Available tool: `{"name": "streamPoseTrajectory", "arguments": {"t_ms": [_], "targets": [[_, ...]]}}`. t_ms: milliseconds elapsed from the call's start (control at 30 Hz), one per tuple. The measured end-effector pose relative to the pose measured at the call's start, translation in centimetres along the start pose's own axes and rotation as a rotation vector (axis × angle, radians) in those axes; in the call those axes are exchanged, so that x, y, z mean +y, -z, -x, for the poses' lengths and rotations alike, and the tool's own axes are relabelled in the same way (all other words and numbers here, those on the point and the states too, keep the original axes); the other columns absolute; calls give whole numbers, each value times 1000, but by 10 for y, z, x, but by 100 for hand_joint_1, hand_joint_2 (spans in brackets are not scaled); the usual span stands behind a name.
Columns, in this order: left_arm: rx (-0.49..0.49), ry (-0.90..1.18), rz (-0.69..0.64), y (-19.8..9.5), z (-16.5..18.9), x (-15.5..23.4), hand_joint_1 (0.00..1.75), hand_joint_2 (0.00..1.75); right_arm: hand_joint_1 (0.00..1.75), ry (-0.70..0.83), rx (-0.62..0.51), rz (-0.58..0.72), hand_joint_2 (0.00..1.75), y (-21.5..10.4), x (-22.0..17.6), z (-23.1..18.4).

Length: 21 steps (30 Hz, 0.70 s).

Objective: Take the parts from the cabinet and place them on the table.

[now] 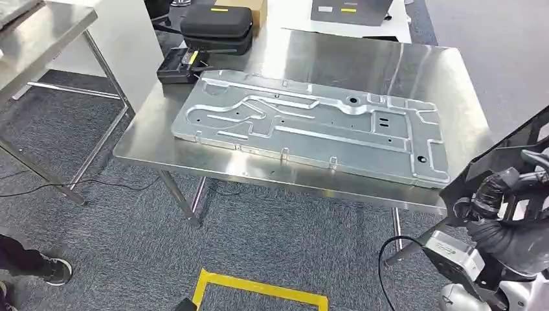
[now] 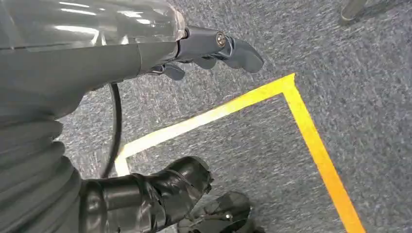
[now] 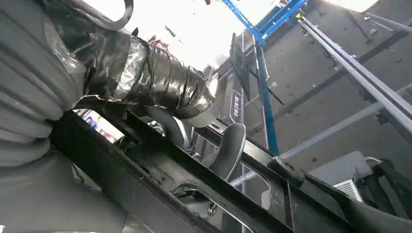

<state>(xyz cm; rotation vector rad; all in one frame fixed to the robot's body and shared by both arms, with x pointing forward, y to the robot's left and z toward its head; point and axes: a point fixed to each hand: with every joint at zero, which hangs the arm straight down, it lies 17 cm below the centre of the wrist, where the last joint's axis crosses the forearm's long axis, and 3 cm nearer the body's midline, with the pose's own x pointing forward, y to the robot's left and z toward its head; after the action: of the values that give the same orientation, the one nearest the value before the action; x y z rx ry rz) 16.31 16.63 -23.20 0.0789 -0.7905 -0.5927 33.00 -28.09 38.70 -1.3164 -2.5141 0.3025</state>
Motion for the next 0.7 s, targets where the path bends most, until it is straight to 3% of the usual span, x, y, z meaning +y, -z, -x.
{"name": "streamPoseTrajectory", "arguments": {"t_ms": [700], "targets": [[1, -4, -4, 2, -2, 3, 0, 175, 175, 11, -2, 9, 175, 12, 5, 1]]}}
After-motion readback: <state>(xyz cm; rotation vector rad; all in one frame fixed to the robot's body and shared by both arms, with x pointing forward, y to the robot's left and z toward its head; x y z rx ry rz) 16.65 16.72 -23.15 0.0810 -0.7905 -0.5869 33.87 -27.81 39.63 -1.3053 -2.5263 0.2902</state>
